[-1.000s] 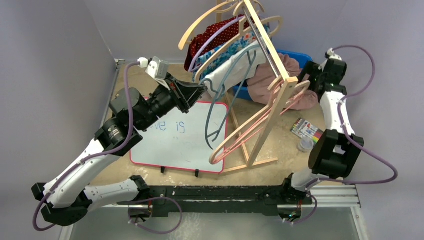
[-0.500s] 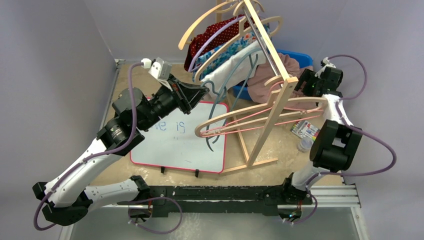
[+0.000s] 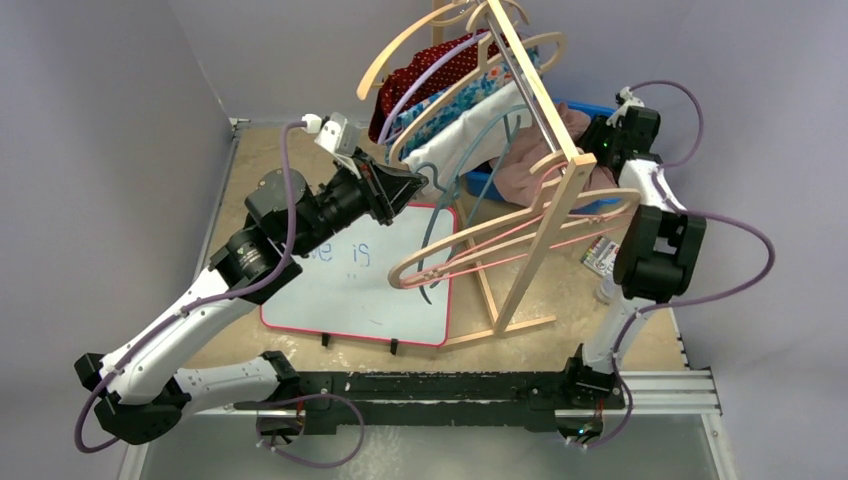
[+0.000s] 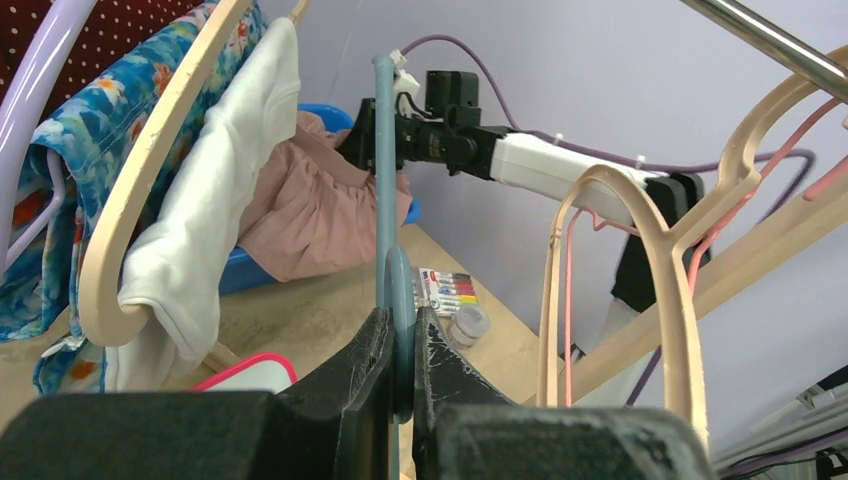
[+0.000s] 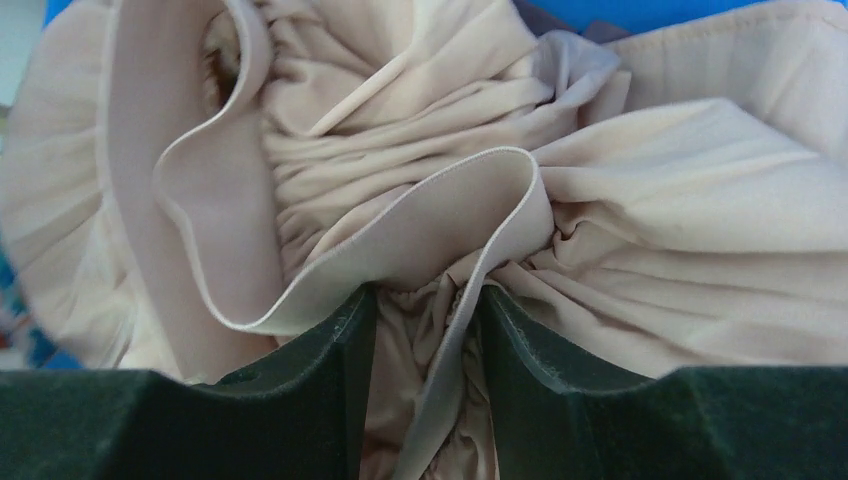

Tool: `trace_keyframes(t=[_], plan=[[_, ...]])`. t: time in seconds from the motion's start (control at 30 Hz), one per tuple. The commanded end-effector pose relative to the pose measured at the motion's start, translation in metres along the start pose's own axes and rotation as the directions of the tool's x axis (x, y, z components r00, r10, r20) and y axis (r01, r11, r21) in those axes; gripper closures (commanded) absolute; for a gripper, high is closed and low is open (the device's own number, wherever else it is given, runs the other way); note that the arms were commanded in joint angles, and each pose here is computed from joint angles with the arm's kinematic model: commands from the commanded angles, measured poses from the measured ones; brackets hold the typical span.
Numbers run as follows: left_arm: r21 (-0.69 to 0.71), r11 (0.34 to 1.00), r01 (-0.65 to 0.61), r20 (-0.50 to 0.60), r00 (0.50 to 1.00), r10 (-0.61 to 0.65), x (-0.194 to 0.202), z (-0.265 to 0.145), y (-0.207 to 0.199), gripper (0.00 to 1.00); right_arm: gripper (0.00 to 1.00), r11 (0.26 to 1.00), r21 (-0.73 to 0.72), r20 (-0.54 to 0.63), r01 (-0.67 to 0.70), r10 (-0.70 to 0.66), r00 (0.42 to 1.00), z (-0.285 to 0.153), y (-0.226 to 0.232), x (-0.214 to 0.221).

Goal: Remove the skirt from the hanger
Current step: Adjust the skirt at the center of the board.

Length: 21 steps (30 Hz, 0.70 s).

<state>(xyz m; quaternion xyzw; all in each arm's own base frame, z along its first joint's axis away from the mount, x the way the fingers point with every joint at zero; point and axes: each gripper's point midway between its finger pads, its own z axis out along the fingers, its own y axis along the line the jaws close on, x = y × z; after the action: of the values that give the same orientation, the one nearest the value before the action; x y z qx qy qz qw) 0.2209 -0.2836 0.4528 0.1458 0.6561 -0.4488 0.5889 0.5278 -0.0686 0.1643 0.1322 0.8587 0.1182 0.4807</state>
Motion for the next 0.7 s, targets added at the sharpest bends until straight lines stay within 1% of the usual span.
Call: trace_keyframes(t=[0.0,0.07,0.1,0.17,0.2,0.27,0.33,0.37,0.4,0.47,0.53,0.67], plan=[[0.042,0.999,0.001,0.094,0.996,-0.005,-0.030,0.000,-0.014,1.00,0.56,0.999,0.045,0.036,-0.015,0.013,0.999,0.045,-0.015,-0.016],[0.038,0.999,0.000,0.093,0.996,-0.004,-0.031,-0.001,-0.013,1.00,0.56,0.996,0.076,-0.001,-0.049,0.050,0.999,0.068,-0.028,-0.002],[0.036,0.999,-0.001,0.095,0.995,-0.003,-0.032,-0.001,-0.013,1.00,0.56,0.993,0.105,-0.046,-0.054,0.059,0.997,0.084,-0.040,0.017],[0.034,0.999,-0.001,0.096,0.995,-0.002,-0.033,-0.003,-0.013,1.00,0.56,0.992,0.116,-0.142,-0.055,0.071,0.987,0.096,-0.049,0.044],[0.033,0.999,-0.001,0.098,0.995,-0.002,-0.034,-0.003,-0.013,1.00,0.58,0.992,0.120,-0.171,-0.031,0.052,0.984,0.096,-0.051,0.048],[0.031,1.000,-0.001,0.095,0.995,-0.002,-0.033,-0.004,-0.013,1.00,0.58,0.992,0.123,-0.155,-0.023,0.042,0.987,0.088,-0.046,0.045],[0.039,0.999,-0.005,0.091,0.996,0.002,-0.033,-0.003,-0.014,1.00,0.55,0.995,0.100,-0.099,-0.023,0.033,0.995,0.070,-0.034,0.025],[0.040,0.999,-0.007,0.087,0.996,0.004,-0.032,-0.003,-0.015,1.00,0.52,0.997,0.075,-0.078,-0.025,0.031,0.996,0.058,-0.024,0.012],[0.042,0.999,-0.009,0.087,0.996,0.005,-0.033,-0.003,-0.015,1.00,0.46,0.998,0.057,-0.048,-0.030,0.033,0.998,0.046,-0.015,-0.004],[0.046,0.999,-0.011,0.088,0.996,0.007,-0.034,-0.004,-0.016,1.00,0.34,0.997,0.071,0.007,0.006,-0.007,1.000,0.016,-0.004,-0.040],[0.050,0.999,-0.012,0.089,0.996,0.007,-0.034,-0.005,-0.017,1.00,0.23,0.994,0.098,0.031,0.039,-0.042,0.999,-0.007,-0.001,-0.062],[0.060,0.998,-0.001,0.095,0.995,-0.005,-0.033,-0.007,-0.018,1.00,0.07,0.985,0.167,0.049,0.054,-0.063,0.997,-0.043,-0.006,-0.072]])
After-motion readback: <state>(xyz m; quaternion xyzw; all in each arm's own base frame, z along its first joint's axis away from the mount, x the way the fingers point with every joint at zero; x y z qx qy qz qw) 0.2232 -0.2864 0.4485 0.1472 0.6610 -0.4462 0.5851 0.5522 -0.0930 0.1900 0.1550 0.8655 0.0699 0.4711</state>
